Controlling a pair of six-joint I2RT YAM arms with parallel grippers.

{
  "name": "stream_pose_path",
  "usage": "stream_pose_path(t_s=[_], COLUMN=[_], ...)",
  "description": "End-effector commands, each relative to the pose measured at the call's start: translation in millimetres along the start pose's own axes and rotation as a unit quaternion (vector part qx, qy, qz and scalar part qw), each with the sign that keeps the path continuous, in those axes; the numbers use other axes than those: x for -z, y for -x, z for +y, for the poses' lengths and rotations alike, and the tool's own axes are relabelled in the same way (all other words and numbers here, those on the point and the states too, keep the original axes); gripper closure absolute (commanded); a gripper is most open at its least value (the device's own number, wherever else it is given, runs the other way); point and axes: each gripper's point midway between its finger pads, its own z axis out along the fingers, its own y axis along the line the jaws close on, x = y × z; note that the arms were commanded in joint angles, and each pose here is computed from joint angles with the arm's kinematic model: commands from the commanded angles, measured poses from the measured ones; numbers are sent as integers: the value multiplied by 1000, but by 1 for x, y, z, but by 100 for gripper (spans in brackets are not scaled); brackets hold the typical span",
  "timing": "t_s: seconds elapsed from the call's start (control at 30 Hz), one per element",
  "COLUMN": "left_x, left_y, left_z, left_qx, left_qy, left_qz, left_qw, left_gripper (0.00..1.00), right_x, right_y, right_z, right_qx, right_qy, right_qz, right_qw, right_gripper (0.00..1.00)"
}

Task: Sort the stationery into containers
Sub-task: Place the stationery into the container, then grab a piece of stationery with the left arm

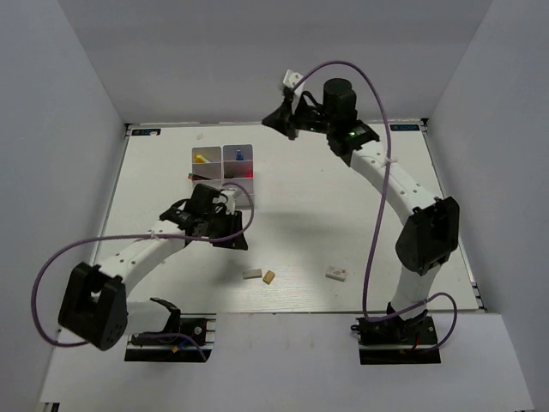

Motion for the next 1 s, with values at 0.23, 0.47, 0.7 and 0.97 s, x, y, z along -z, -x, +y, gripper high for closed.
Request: stream_pose_path(t_s=[0.23,0.47,0.7,0.97], left_x=[-41,-61,-52,-54], left_y=[-19,-60,-55,-70], left_z=[-43,-31,-13,2], left_qx=[-206,-271,-274,-290], left_qy=[-43,50,158,182], left_qz=[122,222,232,266], left_qw=[970,935,920,901], left_gripper=[48,38,35,35], right_x=[138,170,184,193], right_y=[-152,-152,-156,-158], right_z=[44,43,49,53], right_qx=[-213,-238,-271,-292], right_qy=[-19,-45,-43,-41], right_qz=[227,221,209,200], right_qw=[950,945,939,934], right_gripper=[49,46,44,44])
